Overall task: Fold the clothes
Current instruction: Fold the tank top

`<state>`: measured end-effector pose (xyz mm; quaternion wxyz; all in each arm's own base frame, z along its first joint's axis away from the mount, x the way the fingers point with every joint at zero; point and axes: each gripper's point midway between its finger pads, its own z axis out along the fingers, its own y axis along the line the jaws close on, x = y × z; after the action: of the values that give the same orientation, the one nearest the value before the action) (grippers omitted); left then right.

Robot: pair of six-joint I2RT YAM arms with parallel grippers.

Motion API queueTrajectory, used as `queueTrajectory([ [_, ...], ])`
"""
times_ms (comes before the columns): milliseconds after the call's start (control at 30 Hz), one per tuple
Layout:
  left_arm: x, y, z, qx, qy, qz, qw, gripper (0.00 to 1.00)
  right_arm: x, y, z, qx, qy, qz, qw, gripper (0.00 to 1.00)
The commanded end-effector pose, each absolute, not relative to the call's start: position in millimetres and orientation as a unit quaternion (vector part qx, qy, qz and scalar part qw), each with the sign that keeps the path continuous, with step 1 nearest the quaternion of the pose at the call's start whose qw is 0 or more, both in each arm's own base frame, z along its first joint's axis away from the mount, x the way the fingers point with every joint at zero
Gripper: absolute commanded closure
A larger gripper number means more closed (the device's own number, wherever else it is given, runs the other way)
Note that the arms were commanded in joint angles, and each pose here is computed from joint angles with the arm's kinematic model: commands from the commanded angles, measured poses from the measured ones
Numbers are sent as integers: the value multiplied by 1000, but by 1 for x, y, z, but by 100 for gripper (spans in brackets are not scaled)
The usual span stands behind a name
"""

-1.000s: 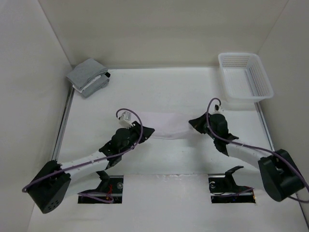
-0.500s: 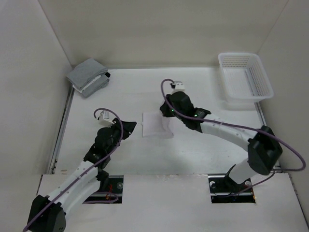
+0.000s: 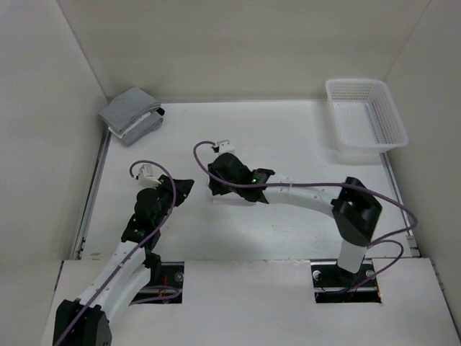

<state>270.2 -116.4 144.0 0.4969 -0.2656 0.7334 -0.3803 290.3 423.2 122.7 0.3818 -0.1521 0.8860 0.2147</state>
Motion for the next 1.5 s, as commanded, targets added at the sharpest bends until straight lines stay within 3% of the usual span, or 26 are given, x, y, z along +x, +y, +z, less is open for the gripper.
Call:
queueTrajectory([
  [0,281,-136,179,-227,713,-414,518,77,302,389,192,-93,844,271,454,60],
  [133,294,-171,184,-197,719,-430,509,77,311,350,163,-51,851,285,438,86],
  [200,300,-193,179,-179,728,-434,500,77,311,343,143,-45,857,298,418,90],
  [433,299,-244,120,-152,773,-428,443,78,299,328,105,-12,853,337,399,91],
  [733,279,-212,42,-180,819,-366,403,78,280,303,49,36,870,339,357,91],
  [933,267,-203,38,-183,820,-368,399,78,269,291,32,48,879,332,340,90],
  [1100,262,-200,66,-176,801,-388,421,75,262,287,55,44,865,352,354,83],
  [1233,262,-192,96,-167,788,-383,452,72,256,289,110,24,832,396,388,69],
  [1467,279,-139,128,-174,803,-244,515,59,275,246,190,39,770,377,514,42],
])
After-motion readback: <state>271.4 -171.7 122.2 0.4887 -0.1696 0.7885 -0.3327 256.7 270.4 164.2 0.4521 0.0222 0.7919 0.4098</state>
